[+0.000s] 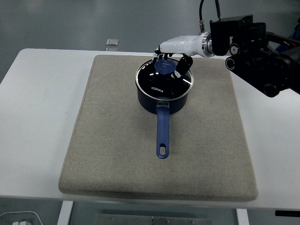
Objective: Lift the pot lid and place it to the right of the pot.
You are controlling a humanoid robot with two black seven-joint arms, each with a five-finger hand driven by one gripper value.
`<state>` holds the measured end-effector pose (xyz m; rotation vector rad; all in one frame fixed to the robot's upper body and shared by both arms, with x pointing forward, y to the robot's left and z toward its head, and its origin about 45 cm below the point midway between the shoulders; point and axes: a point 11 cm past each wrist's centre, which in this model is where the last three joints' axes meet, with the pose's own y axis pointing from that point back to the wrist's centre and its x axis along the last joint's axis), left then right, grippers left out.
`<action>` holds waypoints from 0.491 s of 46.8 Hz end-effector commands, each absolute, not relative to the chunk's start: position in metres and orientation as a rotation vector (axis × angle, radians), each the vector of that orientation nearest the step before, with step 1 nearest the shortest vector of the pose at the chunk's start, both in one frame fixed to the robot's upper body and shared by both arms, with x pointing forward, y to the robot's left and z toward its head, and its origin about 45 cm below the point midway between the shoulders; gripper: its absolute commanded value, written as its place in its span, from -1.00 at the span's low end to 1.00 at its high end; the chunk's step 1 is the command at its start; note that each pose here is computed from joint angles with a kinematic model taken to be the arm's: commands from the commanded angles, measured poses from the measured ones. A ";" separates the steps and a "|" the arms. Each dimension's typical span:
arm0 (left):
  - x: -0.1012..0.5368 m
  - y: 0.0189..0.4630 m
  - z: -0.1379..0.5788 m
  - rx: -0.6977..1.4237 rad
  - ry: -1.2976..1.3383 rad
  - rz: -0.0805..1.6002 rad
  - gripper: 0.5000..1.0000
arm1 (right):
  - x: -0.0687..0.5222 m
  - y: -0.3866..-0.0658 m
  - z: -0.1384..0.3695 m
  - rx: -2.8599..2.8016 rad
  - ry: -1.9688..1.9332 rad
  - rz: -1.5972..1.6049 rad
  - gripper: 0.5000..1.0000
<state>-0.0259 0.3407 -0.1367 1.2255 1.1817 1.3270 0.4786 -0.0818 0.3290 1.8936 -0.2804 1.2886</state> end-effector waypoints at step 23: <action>-0.026 0.341 -0.137 1.225 1.182 1.327 1.00 | 0.479 -0.082 0.332 1.894 -0.279 1.286 -0.61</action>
